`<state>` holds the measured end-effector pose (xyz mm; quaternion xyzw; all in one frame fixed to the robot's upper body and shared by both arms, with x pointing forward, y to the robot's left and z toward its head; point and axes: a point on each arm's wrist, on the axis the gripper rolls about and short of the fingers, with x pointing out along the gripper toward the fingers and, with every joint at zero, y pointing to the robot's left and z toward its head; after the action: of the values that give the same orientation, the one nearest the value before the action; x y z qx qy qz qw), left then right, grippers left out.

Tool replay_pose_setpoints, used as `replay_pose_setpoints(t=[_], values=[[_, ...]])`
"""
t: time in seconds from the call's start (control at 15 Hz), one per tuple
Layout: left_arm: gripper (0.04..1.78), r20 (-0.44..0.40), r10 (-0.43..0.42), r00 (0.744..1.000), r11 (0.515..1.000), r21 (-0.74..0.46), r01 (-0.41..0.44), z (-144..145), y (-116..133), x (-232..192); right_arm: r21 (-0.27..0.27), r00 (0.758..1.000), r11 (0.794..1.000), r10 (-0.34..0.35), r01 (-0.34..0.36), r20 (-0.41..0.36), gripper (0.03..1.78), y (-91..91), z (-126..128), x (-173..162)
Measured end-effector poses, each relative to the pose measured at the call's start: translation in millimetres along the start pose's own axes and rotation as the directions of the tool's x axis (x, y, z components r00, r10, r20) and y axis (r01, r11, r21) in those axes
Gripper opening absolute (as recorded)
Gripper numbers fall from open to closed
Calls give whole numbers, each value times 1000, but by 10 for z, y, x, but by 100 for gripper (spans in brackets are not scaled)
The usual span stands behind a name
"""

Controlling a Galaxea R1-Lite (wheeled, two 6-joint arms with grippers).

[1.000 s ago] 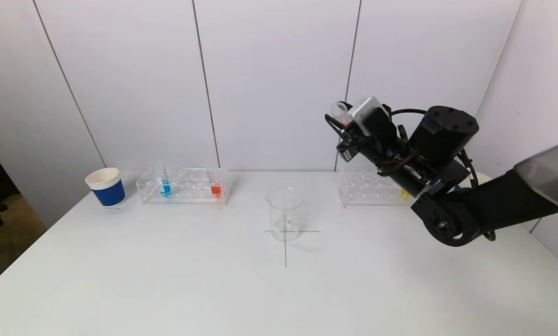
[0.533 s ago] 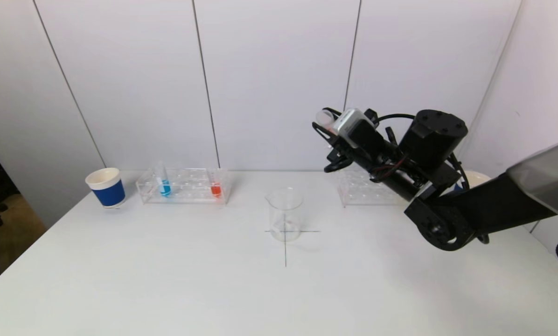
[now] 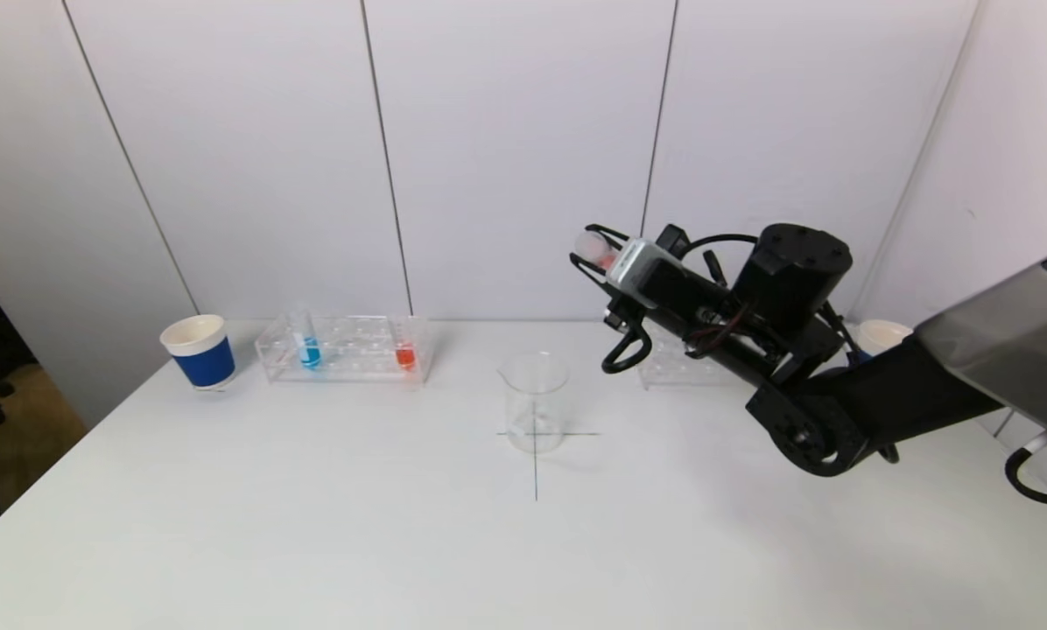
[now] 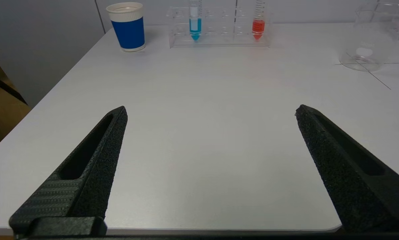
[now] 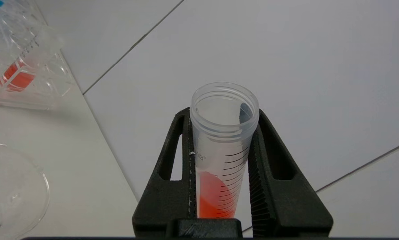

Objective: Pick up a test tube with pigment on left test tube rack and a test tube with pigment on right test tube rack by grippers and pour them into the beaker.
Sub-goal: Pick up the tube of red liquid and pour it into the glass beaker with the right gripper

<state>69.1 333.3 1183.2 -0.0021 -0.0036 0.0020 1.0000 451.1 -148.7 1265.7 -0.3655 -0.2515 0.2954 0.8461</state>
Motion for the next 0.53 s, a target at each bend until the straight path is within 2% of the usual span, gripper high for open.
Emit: replay_pose_setpoints(t=[0.4,0.53], values=[[176,0,0,1000,1000,0,0,0,0,0,-69,996,995,71,-67,58,50,87,-92,14],[176,0,0,1000,1000,0,0,0,0,0,-75,995,994,78,-73,62,50,107,-122,15]])
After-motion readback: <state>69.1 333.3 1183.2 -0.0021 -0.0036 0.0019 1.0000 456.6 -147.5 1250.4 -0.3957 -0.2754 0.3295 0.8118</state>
